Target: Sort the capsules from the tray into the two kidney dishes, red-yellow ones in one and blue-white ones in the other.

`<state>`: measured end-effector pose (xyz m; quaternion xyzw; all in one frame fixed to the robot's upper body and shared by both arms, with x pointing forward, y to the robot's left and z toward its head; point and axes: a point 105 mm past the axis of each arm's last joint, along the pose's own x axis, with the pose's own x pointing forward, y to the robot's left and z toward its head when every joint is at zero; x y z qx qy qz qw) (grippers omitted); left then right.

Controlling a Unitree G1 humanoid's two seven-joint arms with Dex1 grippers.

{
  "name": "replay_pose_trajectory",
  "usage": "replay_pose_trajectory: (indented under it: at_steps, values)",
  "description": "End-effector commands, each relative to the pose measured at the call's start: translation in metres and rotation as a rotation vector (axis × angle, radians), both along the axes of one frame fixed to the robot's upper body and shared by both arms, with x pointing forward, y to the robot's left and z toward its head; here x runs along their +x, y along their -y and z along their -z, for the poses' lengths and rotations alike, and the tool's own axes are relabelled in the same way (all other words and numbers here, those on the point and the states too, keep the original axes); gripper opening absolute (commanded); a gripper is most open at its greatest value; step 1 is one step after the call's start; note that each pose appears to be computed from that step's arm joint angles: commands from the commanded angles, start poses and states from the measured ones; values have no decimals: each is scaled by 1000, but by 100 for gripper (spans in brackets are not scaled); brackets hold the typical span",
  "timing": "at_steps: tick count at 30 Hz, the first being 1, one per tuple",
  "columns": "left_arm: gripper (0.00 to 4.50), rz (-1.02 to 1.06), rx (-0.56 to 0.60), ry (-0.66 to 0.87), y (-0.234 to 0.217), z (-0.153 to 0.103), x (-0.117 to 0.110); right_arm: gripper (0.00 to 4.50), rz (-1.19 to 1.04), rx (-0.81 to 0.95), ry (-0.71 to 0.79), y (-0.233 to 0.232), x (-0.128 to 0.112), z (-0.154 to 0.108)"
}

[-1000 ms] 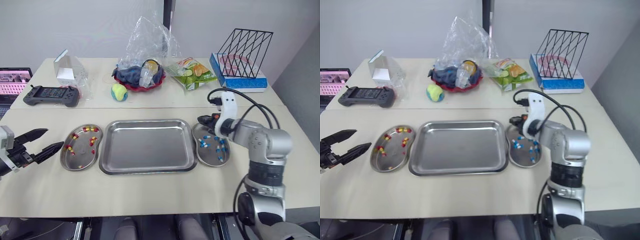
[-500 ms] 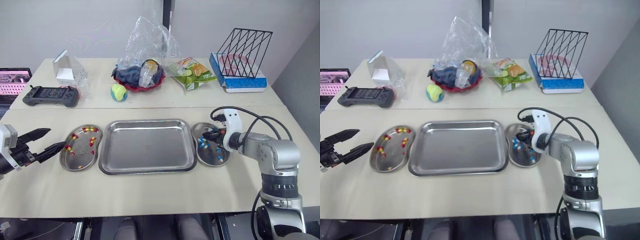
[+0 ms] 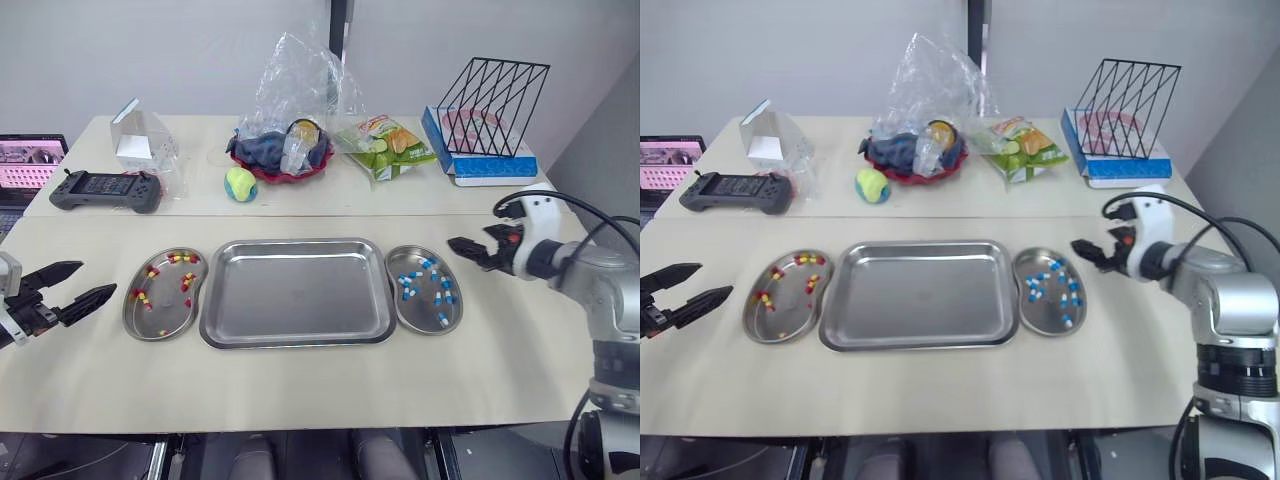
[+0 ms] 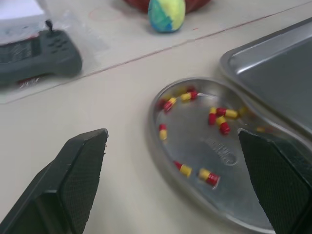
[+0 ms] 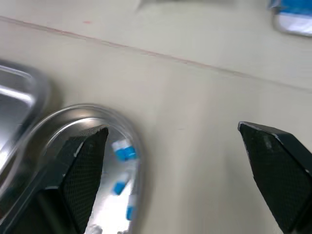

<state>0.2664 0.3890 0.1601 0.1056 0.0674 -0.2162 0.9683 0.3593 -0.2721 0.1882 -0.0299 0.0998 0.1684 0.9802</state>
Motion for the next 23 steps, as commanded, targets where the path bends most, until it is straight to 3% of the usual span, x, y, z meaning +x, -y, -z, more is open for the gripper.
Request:
replay_pose_trajectory:
  at_steps: [1, 5, 11, 23]
  values:
    - [450, -80, 64, 17, -17, -11, -5, 449, 46, 3, 250, 44, -12, -21]
    - [450, -153, 100, -10, -28, -4, -7, 449, -20, -115, 241, 59, -23, 2]
    - [450, -149, 124, 9, -27, 1, -8, 449, -164, -116, 163, 59, -36, 25]
    - [450, -106, 97, -43, -20, 4, 0, 449, -229, -102, 132, 54, -35, 27]
